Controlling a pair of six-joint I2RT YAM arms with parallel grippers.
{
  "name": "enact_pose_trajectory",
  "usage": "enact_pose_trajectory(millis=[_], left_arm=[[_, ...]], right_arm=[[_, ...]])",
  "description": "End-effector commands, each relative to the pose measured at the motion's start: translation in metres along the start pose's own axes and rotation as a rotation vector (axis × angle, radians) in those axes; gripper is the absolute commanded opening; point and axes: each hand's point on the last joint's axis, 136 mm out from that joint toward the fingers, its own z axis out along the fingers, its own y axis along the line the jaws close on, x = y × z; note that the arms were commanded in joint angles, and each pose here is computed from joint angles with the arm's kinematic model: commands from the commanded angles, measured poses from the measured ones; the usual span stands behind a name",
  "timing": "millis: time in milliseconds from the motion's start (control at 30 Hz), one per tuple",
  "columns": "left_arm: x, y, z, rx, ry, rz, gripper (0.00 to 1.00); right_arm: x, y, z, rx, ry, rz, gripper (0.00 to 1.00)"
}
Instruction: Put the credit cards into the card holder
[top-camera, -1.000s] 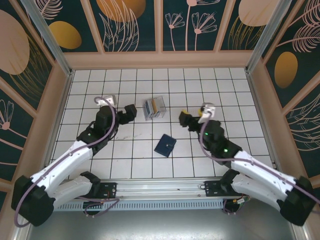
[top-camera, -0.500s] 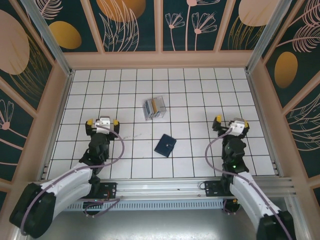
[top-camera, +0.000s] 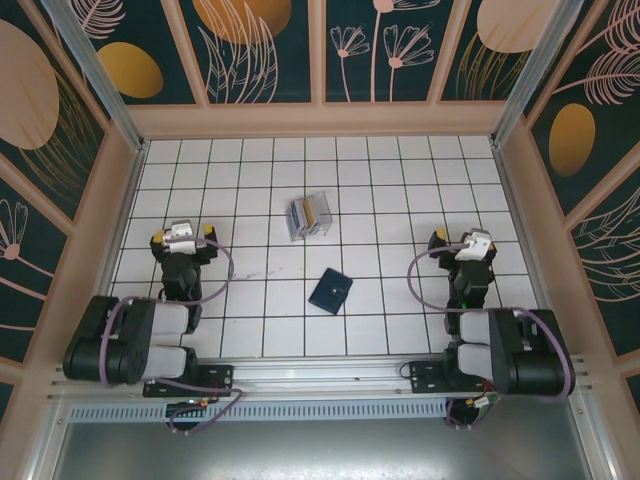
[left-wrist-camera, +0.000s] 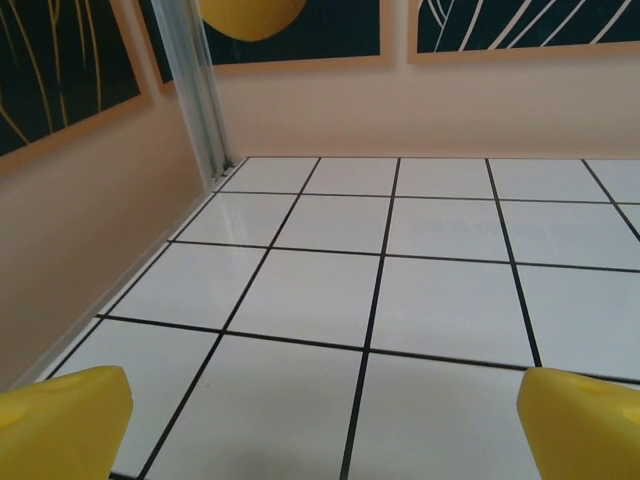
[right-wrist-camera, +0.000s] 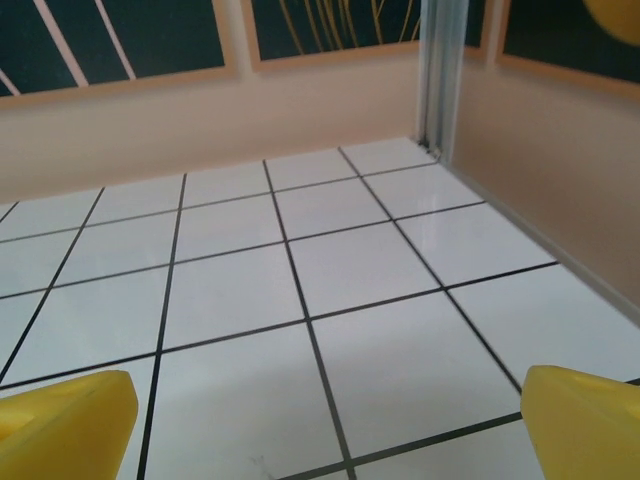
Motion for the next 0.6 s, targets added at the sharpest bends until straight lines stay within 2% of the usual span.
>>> enact_pose_trajectory(millis=[0, 167, 267, 300, 367, 567], left_arm=[[-0.02, -0.012, 0.015, 0.063, -0.082, -0.073, 0.99], [-0.015, -0.009, 0.024, 0.07, -0.051, -0.093, 0.99], [-0.012, 0.002, 0.028, 0.003, -0.033, -0.121, 0.99], [-0.013, 0.002, 0.029, 0.001, -0.037, -0.122, 0.99], [-0.012, 0.002, 0.029, 0.001, -0.035, -0.123, 0.99], [-0.013, 0.003, 0.027, 0.003, -0.038, -0.122, 0.99]], right_arm=[[-0.034, 0.015, 0.02, -0.073, -0.094, 0.039, 0.99], [-0.027, 0.011, 0.036, -0.032, -0.037, 0.049, 0.99], [-0.01, 0.007, 0.047, -0.009, 0.0, 0.058, 0.99], [-0.009, 0.007, 0.047, -0.002, -0.026, 0.046, 0.99], [-0.003, 0.004, 0.05, 0.027, 0.015, 0.049, 0.99], [-0.006, 0.005, 0.049, 0.027, 0.003, 0.046, 0.99]])
